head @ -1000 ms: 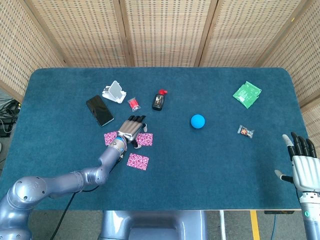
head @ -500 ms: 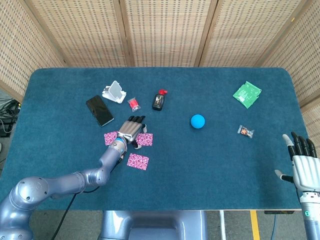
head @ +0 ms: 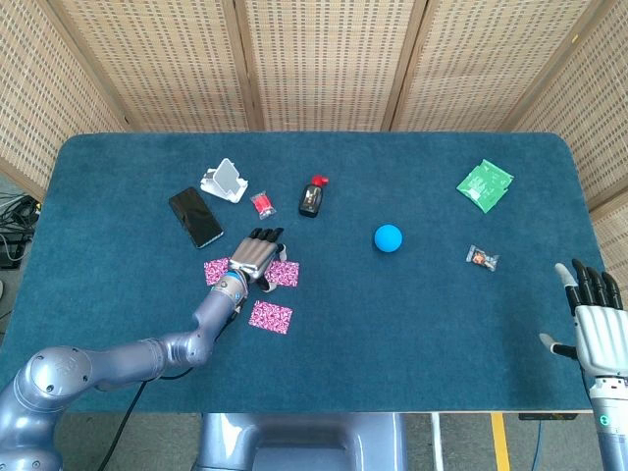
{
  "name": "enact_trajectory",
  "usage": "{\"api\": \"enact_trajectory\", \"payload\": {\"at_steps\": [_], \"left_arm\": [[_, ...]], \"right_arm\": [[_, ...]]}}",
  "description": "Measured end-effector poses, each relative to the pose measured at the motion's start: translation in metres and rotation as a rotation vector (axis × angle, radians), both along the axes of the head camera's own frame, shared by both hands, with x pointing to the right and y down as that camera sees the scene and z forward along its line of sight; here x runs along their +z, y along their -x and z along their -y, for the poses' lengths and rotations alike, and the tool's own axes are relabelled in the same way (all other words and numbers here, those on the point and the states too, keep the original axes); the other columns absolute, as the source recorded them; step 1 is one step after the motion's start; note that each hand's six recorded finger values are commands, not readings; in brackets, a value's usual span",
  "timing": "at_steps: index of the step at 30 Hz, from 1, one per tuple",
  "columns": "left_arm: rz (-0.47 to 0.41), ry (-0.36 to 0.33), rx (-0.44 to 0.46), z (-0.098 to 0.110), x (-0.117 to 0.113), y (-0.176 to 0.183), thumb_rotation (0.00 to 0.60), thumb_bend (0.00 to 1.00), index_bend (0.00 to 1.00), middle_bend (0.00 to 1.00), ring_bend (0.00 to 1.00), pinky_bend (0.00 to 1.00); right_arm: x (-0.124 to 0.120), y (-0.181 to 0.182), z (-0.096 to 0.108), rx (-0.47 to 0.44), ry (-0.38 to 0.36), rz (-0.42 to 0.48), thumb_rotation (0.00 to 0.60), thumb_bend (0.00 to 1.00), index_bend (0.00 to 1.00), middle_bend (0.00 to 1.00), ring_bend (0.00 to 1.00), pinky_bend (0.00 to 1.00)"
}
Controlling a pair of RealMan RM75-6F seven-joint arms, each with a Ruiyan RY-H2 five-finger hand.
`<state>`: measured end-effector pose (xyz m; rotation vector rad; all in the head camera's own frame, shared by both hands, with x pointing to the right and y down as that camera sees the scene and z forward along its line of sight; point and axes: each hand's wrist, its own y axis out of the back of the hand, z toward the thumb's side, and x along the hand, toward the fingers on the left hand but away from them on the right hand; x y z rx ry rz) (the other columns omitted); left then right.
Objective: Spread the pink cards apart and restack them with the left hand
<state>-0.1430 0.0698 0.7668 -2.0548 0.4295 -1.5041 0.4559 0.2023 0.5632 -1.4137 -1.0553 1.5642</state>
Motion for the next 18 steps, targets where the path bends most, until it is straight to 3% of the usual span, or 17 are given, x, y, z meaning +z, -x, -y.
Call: {"api": "enact_trajectory", "payload": {"at_steps": [18], "left_arm": [[-0.036, -0.017, -0.024, 0.009, -0.017, 0.001, 0.6, 0.29, 0.66, 0.0, 0.0, 0.0]], "right_arm": [[-0.001, 0.002, -0.001, -0.006, -0.001, 0.004, 0.6, 0.0, 0.0, 0.0, 0.0, 0.0]]}}
